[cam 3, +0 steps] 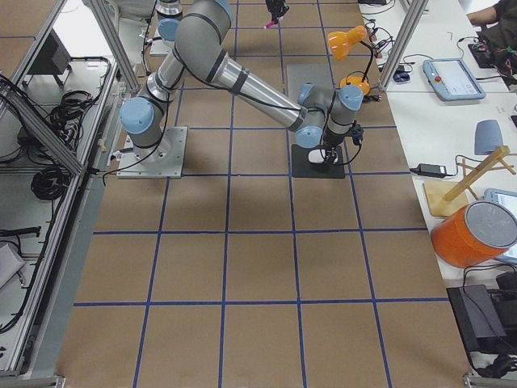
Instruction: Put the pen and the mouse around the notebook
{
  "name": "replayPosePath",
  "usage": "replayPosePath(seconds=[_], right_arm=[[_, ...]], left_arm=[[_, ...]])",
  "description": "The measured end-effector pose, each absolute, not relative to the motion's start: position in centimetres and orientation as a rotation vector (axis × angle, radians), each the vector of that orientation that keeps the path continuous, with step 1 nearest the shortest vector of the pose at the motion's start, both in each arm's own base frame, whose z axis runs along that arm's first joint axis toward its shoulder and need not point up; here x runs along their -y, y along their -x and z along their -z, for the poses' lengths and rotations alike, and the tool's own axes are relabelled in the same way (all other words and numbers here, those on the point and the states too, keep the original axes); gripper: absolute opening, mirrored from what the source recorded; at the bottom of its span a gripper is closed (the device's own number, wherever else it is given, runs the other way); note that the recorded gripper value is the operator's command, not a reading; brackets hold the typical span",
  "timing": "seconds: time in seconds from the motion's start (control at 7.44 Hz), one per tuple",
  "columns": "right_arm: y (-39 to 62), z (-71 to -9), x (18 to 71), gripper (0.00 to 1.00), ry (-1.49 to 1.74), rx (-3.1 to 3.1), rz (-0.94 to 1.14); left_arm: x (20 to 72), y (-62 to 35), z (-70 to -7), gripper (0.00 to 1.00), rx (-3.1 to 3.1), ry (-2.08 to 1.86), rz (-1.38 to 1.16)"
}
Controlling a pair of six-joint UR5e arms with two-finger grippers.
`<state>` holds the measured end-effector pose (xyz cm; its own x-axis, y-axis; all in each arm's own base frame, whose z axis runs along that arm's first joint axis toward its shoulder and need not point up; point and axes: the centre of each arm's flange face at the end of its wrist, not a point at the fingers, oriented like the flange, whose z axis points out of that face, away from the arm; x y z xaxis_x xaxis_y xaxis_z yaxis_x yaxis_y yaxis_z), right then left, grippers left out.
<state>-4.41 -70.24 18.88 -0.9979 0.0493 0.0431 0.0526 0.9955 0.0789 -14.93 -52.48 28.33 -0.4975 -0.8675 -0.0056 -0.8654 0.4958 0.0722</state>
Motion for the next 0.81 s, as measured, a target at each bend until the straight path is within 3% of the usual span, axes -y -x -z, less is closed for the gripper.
replayPosePath(seconds=[0.4, 0.81], right_arm=[[3.9, -21.5, 69.7, 1.00, 0.072, 3.093, 0.158], [-1.2, -34.0, 65.2, 1.00, -0.012, 3.101, 0.195]], left_arm=[[48.8, 27.6, -24.2, 0.00, 2.523, -1.868, 0.128], [46.8, 33.8, -20.0, 0.00, 2.417, -2.007, 0.163]])
